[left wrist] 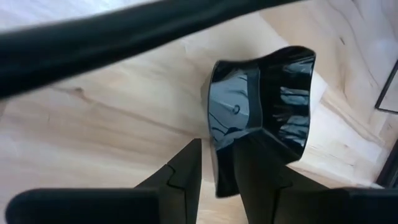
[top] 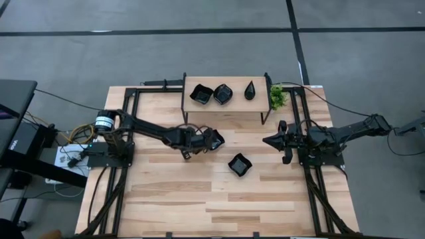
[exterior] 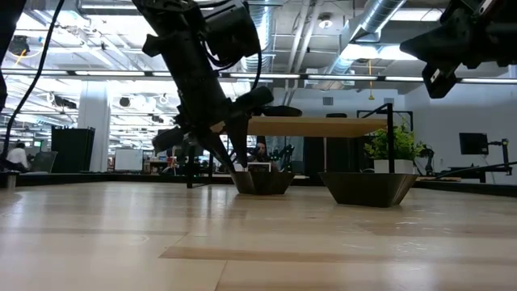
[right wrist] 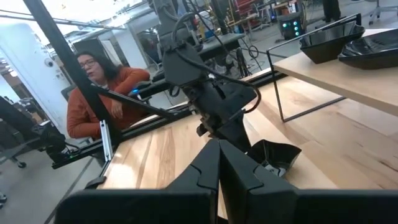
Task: Pick & Place Mini shaped plates
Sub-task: Stack the distorted square plate on top of the other distorted square plates on the shelf
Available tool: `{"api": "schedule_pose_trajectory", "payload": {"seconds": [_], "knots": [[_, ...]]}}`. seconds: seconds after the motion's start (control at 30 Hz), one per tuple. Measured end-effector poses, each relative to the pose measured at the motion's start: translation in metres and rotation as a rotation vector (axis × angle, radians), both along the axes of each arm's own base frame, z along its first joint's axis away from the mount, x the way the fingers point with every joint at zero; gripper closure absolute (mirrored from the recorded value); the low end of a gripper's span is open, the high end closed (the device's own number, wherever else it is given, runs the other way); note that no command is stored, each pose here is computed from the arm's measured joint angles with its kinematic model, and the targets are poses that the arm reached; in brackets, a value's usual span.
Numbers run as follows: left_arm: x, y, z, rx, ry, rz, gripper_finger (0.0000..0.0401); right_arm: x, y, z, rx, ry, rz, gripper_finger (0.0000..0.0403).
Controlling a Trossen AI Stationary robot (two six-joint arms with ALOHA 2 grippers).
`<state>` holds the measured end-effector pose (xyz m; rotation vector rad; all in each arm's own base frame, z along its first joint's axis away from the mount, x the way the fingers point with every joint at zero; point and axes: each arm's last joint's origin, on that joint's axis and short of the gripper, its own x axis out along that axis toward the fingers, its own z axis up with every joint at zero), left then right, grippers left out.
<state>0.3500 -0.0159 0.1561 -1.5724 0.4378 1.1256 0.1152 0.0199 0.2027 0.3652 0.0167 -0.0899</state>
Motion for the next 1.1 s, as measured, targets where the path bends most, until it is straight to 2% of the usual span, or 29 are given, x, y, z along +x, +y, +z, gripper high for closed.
{"api": "schedule_pose_trajectory", "payload": {"seconds": [0.3,0.77,0.93,1.1], "knots": [[0.001,0.009,-0.001,0.006,0.008,0.0,0.0309,0.0,0.0,0.0,0.0,0.0,-0.003,0.0403],[0.007,0.012,-0.024,-0.047,0.048,-0.008,0.0309,0.0,0.0,0.002,0.004,-0.016,-0.003,0.0403],[0.008,0.011,-0.025,-0.075,0.038,-0.023,0.0309,0.0,0.0,0.002,0.004,-0.016,-0.003,0.0403],[0.008,0.011,-0.024,-0.061,0.035,-0.017,0.0309,0.0,0.0,0.002,0.005,-0.018,-0.003,0.0403]]}}
